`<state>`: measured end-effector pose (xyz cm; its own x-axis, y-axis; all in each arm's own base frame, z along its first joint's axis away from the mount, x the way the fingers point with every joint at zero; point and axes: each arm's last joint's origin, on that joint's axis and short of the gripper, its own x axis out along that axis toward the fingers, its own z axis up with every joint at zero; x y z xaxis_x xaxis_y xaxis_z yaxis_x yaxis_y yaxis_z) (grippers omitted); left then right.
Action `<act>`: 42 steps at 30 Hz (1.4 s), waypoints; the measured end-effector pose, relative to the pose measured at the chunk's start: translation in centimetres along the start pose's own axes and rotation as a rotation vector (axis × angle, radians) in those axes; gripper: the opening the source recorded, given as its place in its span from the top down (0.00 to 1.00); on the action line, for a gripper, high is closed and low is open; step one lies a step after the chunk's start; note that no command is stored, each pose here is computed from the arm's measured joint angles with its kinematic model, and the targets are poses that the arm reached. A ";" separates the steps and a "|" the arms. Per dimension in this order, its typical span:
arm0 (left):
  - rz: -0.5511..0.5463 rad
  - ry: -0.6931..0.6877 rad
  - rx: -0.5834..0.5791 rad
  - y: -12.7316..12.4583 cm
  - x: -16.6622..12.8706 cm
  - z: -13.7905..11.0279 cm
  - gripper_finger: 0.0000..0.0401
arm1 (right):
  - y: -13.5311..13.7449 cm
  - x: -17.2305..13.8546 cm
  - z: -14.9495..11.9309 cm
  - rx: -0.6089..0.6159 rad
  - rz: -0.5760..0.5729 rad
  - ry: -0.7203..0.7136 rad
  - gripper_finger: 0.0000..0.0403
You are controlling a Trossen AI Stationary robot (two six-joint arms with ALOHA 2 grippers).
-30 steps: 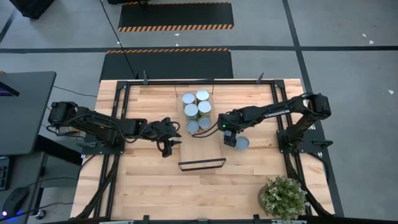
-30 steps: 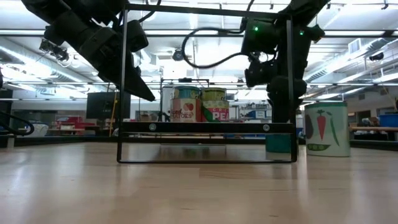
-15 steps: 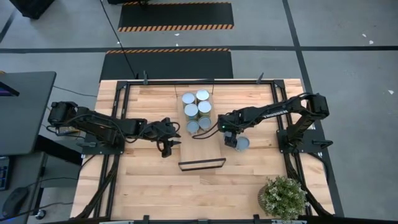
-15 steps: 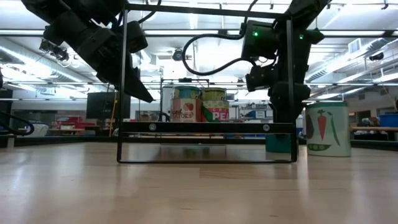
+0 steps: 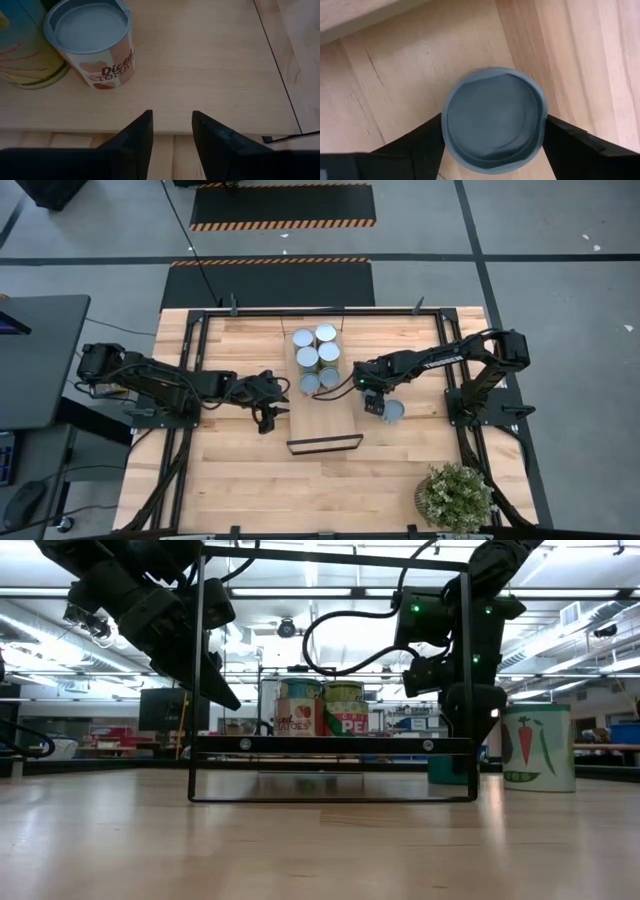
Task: Pick and place cans onto a shelf
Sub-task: Put the canned tuna on the shelf
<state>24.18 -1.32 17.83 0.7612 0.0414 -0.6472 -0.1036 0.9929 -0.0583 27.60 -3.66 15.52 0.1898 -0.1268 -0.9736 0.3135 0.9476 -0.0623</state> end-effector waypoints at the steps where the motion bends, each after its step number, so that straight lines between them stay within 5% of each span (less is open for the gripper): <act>1: 0.000 0.000 0.000 0.0 0.0 0.0 0.65 | 0.0 0.0 0.0 -0.002 0.000 0.000 0.27; 12: 0.000 -0.001 0.000 0.0 0.0 0.0 0.65 | 1.2 -3.4 2.0 -0.043 0.017 -0.040 0.26; 21: 0.000 -0.002 -0.018 0.0 0.0 0.0 0.65 | 4.5 -7.6 4.5 -0.202 0.114 -0.277 0.26; 33: -0.001 -0.007 -0.053 0.0 0.0 0.1 0.65 | 6.6 -4.4 6.0 -0.200 0.165 -0.299 0.25; 42: -0.001 -0.006 -0.049 0.0 0.0 0.1 0.65 | 6.5 -4.4 6.4 -0.158 0.111 -0.343 0.10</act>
<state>24.25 -1.33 17.86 0.7649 0.0410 -0.6428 -0.1339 0.9863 -0.0963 34.74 1.20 20.76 0.5228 -0.0864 -0.8481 0.1318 0.9911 -0.0197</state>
